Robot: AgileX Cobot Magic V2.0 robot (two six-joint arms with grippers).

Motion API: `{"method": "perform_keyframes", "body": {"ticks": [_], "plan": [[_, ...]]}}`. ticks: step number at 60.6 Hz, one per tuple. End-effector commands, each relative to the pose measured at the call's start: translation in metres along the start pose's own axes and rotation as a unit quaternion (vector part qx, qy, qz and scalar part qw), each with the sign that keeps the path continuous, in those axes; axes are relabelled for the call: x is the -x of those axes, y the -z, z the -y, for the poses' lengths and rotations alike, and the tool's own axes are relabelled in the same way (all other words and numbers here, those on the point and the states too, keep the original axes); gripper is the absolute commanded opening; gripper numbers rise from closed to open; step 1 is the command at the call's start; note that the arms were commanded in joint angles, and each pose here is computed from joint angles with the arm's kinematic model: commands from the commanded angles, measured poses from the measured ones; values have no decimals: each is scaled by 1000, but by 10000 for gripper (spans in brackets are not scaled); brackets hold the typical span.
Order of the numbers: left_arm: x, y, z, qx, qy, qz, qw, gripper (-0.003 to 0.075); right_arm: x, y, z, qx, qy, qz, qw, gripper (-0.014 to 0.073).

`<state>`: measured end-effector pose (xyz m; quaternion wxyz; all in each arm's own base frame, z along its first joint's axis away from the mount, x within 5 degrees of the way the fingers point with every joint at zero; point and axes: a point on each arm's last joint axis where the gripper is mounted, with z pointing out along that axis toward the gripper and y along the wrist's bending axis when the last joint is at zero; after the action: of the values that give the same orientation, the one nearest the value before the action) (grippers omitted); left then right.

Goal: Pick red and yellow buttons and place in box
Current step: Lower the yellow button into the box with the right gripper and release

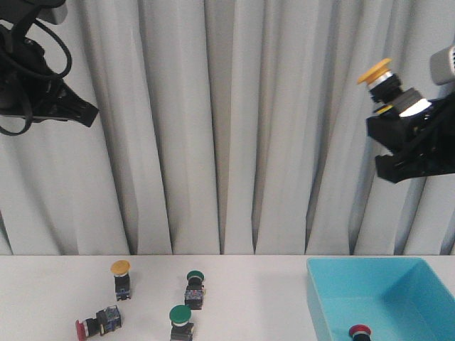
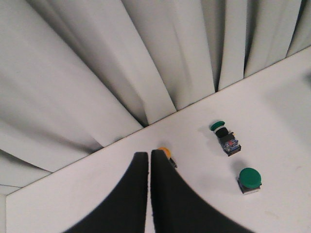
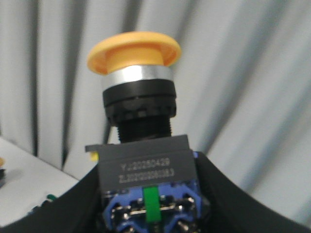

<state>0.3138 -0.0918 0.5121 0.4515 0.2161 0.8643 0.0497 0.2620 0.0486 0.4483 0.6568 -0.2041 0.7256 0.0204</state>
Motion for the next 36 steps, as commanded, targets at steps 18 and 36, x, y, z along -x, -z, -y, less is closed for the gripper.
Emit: {"method": "perform_keyframes", "body": {"ticks": [18,36], "plan": [[7,32,-8,20,13,56,998,-6,-58,-41,63,-121,-84,-119,982,10],[5,32,-7,14,14,46,999,-6,-138,-98,68,-104,-87,-264,955,19]]}}
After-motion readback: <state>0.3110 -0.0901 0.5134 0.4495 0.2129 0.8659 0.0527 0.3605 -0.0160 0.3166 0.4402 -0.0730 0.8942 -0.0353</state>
